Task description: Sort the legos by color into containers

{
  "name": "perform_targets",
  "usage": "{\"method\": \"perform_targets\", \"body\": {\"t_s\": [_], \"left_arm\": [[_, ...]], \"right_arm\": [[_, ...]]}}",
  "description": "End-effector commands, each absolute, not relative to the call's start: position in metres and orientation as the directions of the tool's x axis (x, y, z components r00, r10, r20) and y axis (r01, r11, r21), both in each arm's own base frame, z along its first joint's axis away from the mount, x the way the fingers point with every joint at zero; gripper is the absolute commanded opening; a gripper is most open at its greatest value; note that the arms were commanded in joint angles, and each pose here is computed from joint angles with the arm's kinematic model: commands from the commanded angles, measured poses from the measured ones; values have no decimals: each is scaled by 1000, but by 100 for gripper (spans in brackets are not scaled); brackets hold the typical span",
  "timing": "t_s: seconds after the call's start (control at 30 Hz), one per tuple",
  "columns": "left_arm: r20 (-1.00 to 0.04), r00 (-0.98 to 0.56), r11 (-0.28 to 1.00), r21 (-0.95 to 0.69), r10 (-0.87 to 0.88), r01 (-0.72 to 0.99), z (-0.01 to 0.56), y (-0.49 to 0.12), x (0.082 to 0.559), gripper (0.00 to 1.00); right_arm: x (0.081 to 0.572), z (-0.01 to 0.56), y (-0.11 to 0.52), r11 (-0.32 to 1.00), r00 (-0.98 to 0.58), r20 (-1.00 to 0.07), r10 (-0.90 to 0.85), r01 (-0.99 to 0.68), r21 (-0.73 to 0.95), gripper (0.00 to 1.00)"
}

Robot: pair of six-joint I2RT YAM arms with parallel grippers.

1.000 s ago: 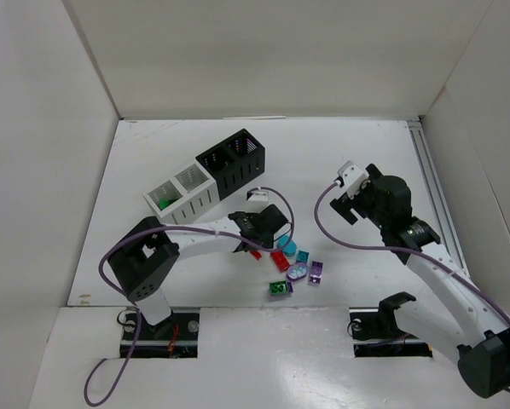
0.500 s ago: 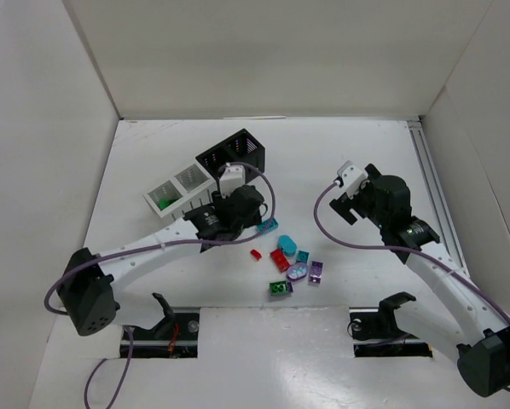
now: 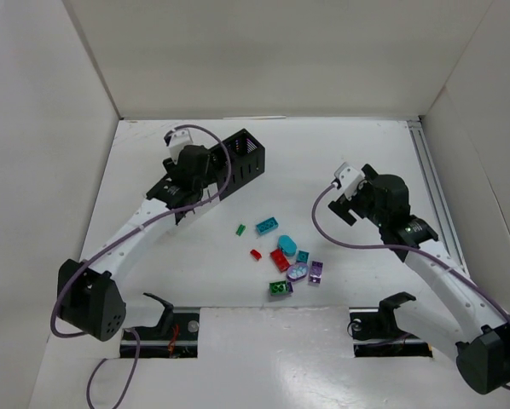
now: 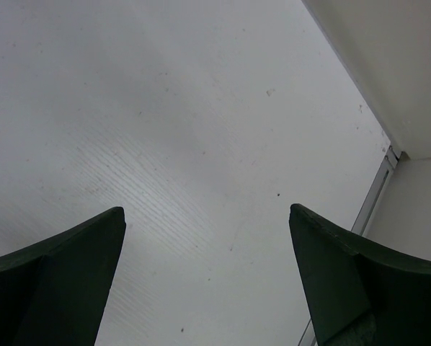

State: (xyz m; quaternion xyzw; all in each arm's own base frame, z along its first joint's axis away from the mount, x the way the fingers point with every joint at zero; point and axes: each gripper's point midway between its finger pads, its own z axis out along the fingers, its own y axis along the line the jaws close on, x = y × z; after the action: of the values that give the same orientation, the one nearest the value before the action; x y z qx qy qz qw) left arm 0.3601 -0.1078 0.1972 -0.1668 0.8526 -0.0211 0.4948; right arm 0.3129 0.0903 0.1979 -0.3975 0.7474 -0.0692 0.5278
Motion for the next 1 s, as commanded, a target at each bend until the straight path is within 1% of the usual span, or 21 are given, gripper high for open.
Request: {"method": "perform_targets", "body": {"t_s": [0.0, 0.03, 0.17, 0.3, 0.33, 0.47, 0.5, 0.63, 0.73, 0.77, 0.8, 0.87, 0.9, 0.93, 0.97], "left_arm": [[-872, -371, 941, -249, -320, -227, 228, -103, 387, 44], [-873, -377, 943, -231, -309, -237, 225, -97, 390, 44], [-864, -408, 948, -208, -293, -241, 216, -98, 397, 49], [-858, -421, 946, -199, -295, -257, 213, -97, 396, 58], [-853, -430, 941, -184, -297, -285, 209, -91, 393, 62], [-848, -421, 925, -188, -323, -331, 208, -77, 391, 63], [-845, -428, 925, -182, -320, -333, 207, -77, 390, 69], [-841, -435, 928, -187, -321, -323, 211, -77, 384, 85], [-849, -440, 951, -208, -292, -228, 218, -93, 373, 91], [-860, -435, 960, -201, -268, -193, 222, -100, 369, 97], [-874, -425, 972, -209, -237, -111, 233, -112, 363, 99], [-871, -449, 974, -225, -200, 2, 229, -139, 348, 99], [-867, -456, 962, -261, -199, 76, 232, -155, 340, 99], [-866, -473, 957, -256, -163, 139, 229, -170, 329, 96], [-856, -495, 955, -256, -151, 151, 214, -177, 322, 96]], "right_arm": [[320, 200, 96, 662, -91, -740, -666, -530, -530, 100], [320, 200, 96, 662, -91, -740, -666, -530, -530, 100], [322, 202, 97, 647, -77, -733, -676, -538, -541, 100], [321, 204, 105, 629, -42, -740, -671, -562, -538, 100], [321, 204, 105, 629, -42, -740, -671, -562, -538, 100], [320, 204, 107, 625, -37, -743, -668, -569, -534, 100], [319, 199, 106, 624, -43, -741, -671, -573, -531, 100], [319, 199, 106, 624, -43, -740, -671, -573, -531, 100], [317, 199, 113, 612, -27, -746, -666, -592, -525, 100], [317, 197, 116, 598, -21, -738, -674, -603, -529, 100], [317, 193, 119, 590, -20, -740, -672, -618, -519, 100], [317, 189, 134, 560, -8, -734, -679, -652, -511, 100], [317, 184, 137, 553, -14, -727, -687, -659, -510, 100], [317, 180, 139, 548, -21, -718, -695, -663, -511, 100], [319, 181, 141, 565, -39, -727, -685, -658, -497, 100]]}}
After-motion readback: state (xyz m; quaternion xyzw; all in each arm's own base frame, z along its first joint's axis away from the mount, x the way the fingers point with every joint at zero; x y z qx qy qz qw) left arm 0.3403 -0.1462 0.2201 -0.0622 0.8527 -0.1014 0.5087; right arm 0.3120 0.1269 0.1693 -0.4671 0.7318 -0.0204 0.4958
